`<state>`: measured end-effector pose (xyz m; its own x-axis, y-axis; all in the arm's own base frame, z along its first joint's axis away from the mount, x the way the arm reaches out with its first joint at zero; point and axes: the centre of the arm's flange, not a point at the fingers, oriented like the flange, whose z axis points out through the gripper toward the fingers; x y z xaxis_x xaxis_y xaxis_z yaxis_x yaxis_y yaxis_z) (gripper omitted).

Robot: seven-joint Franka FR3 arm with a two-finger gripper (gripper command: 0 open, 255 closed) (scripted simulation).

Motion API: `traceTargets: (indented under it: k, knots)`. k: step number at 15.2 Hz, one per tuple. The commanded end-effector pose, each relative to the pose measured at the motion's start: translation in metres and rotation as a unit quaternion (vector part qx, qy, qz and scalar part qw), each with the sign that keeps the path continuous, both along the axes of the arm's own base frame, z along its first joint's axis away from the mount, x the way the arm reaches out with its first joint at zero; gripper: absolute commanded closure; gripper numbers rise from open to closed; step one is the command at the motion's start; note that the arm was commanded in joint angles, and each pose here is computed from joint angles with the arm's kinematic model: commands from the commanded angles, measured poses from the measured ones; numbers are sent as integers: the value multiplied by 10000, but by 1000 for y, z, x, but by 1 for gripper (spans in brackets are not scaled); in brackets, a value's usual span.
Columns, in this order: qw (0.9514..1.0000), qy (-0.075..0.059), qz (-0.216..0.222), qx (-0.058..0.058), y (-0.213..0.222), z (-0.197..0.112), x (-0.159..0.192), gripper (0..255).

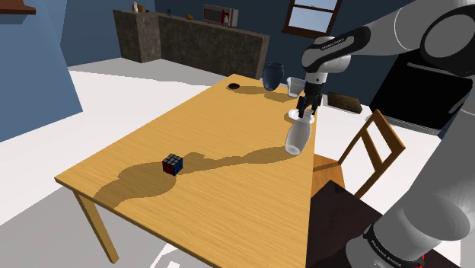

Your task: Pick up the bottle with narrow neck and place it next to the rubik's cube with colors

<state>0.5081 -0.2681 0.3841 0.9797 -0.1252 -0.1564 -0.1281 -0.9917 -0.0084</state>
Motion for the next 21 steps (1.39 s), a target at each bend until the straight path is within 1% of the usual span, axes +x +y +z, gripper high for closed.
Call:
traceTargets:
  k: [1,10,21]
  knots:
    - [10000,0,0,0,0,0,0,255]
    - [10000,0,0,0,0,0,0,255]
    - [10000,0,0,0,0,58,0,255]
